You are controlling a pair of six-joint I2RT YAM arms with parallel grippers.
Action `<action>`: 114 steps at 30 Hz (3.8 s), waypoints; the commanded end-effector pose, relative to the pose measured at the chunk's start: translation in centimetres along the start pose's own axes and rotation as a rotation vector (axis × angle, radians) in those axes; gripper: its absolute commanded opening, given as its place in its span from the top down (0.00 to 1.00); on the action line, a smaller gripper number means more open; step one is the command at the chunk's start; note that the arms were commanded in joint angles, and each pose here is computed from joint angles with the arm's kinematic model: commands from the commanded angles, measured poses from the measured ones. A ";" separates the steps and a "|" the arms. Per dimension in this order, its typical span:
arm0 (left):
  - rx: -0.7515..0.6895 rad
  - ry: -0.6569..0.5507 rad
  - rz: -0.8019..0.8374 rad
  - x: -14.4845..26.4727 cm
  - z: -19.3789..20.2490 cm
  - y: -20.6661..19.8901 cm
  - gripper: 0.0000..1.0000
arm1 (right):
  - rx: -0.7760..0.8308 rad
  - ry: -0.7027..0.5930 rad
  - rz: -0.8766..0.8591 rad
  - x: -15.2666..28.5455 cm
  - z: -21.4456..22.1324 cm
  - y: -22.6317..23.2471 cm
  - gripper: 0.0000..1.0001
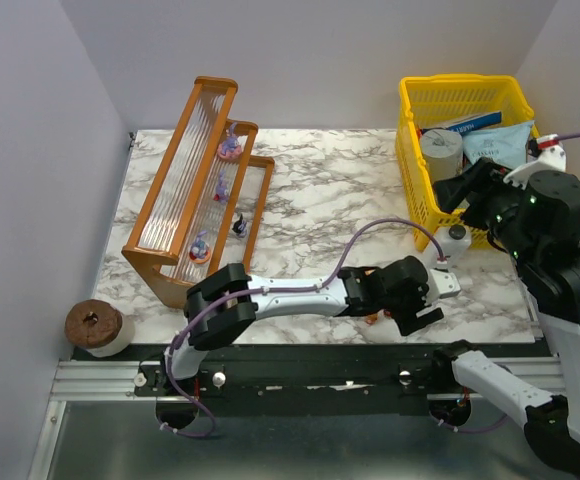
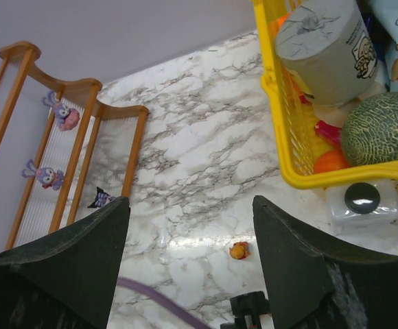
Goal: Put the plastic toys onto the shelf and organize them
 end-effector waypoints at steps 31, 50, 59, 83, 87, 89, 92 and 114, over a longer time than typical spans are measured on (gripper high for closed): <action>-0.058 0.053 -0.308 -10.1 3.7 4.1 0.58 | 0.078 0.098 0.028 6.0 2.6 -2.8 0.18; 0.106 -0.044 -0.454 -4.9 -0.6 9.7 1.00 | 0.050 0.107 0.017 3.5 2.7 -1.9 0.19; 0.227 -0.085 -0.601 1.1 -2.6 15.4 1.00 | 0.014 0.128 -0.011 1.1 3.7 -1.1 0.19; 0.570 0.161 -1.047 10.3 8.7 26.2 1.00 | -0.036 0.296 -0.067 -6.7 9.6 0.1 0.19; 0.593 0.185 -1.099 10.6 9.1 29.0 1.00 | -0.023 0.281 -0.061 -7.1 9.4 0.0 0.19; 0.600 0.181 -1.127 11.4 8.4 30.1 1.00 | -0.019 0.257 -0.060 -7.0 9.0 0.0 0.19; 0.620 0.156 -1.170 12.5 8.3 32.5 1.00 | -0.014 0.228 -0.064 -7.1 8.9 -0.1 0.19; 0.631 0.208 -1.456 18.8 11.0 41.8 1.00 | 0.023 0.280 -0.048 -8.7 10.3 -0.5 0.19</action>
Point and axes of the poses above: each gripper's point midway between its finger pads, its own x axis back along the fingers, its own y axis along the line the jaws close on, z = x × y, the point moved 4 cm from there along x, back along the fingers, and after that the axes turned 2 degrees about x, right-handed, at the moved point
